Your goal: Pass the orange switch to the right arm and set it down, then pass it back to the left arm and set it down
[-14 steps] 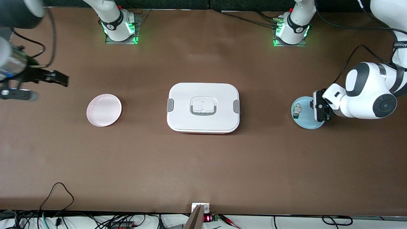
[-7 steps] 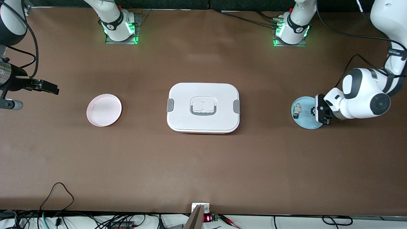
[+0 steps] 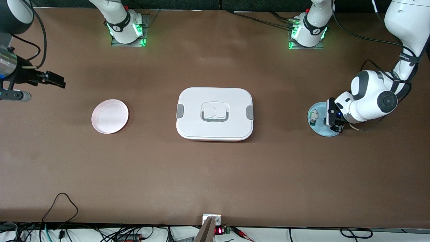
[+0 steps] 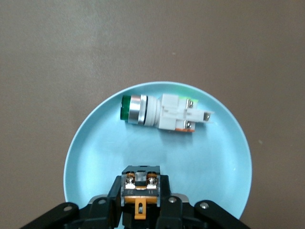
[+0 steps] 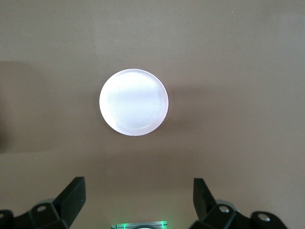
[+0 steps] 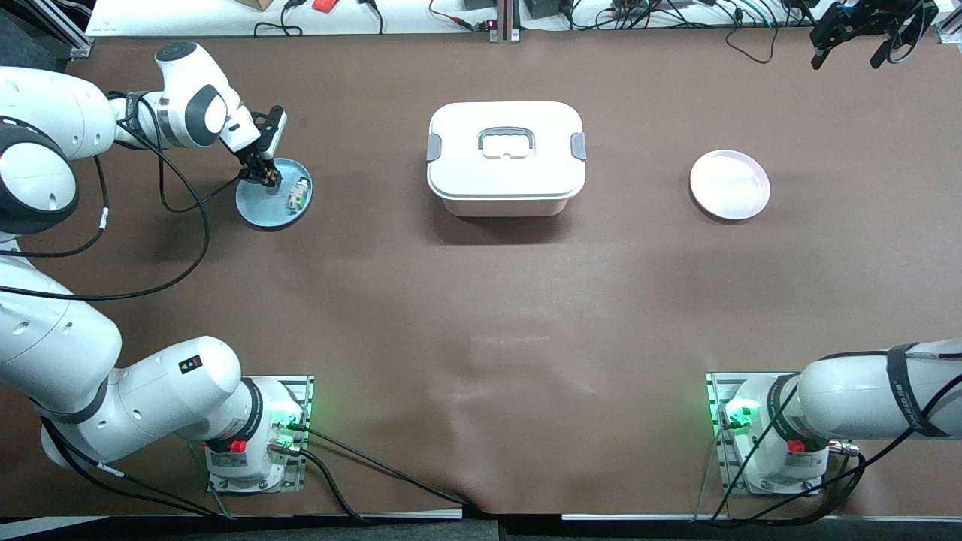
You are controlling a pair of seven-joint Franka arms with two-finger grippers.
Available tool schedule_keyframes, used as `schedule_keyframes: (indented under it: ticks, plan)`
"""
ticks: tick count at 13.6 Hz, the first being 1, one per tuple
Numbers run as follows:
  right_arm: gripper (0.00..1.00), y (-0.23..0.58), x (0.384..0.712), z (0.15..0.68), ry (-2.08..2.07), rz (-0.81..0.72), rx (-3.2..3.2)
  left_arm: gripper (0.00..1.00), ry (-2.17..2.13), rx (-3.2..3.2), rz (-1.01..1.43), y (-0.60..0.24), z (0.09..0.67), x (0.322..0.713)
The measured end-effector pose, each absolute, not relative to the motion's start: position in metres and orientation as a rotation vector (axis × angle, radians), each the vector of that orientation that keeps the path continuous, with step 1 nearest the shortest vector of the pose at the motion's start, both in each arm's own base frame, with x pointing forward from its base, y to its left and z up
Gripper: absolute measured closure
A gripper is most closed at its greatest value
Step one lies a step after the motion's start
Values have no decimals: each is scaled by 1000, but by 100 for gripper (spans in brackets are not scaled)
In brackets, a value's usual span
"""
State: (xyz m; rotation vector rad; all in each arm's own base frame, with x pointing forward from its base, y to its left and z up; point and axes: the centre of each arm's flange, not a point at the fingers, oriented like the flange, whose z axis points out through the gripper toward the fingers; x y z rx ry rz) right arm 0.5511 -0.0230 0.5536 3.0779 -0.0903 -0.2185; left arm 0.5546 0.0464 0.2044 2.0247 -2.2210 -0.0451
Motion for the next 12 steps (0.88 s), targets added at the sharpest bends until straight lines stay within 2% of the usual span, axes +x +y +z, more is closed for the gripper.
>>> schedule_keyframes:
  ticks: [10, 12]
  plan:
    - [0, -23, 550, 575, -76, -115, 3085, 67, -2210, 2014, -12, 60, 185, 552]
    - [0, -23, 551, 583, -75, -89, 3086, 54, -2200, 2019, -13, 64, 183, 551]
